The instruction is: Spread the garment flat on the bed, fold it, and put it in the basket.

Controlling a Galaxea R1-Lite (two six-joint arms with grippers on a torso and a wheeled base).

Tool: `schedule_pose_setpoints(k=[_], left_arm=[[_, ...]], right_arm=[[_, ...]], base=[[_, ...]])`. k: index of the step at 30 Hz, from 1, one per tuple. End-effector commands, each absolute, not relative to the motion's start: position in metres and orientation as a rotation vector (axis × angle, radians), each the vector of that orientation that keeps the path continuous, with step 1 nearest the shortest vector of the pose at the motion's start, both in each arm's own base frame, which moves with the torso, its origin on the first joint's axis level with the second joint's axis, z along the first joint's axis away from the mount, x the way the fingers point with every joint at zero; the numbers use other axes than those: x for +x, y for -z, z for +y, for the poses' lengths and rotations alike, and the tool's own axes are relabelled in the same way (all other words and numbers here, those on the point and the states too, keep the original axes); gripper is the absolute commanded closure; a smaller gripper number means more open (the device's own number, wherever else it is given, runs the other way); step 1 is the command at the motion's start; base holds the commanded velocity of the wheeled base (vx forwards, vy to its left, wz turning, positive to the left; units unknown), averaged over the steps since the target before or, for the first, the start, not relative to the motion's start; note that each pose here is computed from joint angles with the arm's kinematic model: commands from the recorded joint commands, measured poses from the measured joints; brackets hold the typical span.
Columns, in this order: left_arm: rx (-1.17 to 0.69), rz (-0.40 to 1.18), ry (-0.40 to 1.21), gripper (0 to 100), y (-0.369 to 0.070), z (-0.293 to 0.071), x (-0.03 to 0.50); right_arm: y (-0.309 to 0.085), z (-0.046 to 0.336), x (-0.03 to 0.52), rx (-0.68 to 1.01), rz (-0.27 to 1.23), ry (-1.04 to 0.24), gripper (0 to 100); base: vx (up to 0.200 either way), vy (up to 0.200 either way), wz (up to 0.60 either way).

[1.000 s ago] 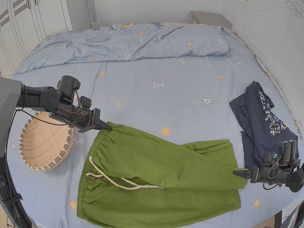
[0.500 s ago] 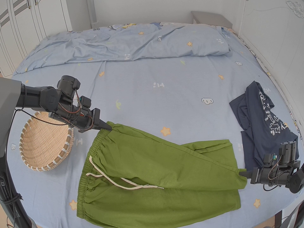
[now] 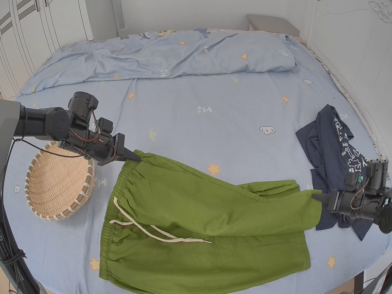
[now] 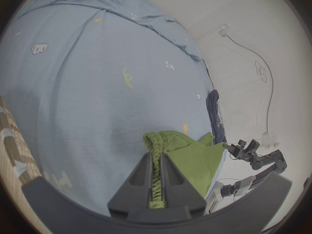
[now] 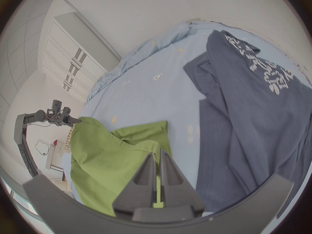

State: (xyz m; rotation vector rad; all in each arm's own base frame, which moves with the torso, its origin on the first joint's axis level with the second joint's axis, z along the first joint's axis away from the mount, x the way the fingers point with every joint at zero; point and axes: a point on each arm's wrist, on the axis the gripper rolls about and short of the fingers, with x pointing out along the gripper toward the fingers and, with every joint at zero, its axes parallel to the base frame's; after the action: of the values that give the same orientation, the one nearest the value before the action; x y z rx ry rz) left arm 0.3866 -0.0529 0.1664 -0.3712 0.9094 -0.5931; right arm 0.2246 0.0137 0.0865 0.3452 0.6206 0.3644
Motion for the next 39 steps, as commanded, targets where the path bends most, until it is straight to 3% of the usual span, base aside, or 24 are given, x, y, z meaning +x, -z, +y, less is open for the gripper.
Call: schedule_pose_setpoints(k=[1,9,16,39], left_arm=[[-0.39,0.847,0.552,100,-0.179,-0.031,0.386],[-0.396,0.813,0.536,100,-0.183,-0.021,0.387],[-0.391,0.801,0.525,100,-0.182,-0.017,0.386],[-0.364,0.62,0.485,100,-0.177,0.009,0.395]], right_arm=[[-0.151,0.033,0.254,0.305,0.496,-0.411,100],[-0.207,0.054,0.281,0.272,0.478,-0.451,100],[-0.226,0.066,0.298,0.255,0.456,-0.435,100],[-0.238,0.085,0.38,0.233,0.357,-0.427,100]], base=[[0.0,0.0,0.0],[0.0,0.0,0.0],[0.0,0.0,0.0],[0.0,0.0,0.0]])
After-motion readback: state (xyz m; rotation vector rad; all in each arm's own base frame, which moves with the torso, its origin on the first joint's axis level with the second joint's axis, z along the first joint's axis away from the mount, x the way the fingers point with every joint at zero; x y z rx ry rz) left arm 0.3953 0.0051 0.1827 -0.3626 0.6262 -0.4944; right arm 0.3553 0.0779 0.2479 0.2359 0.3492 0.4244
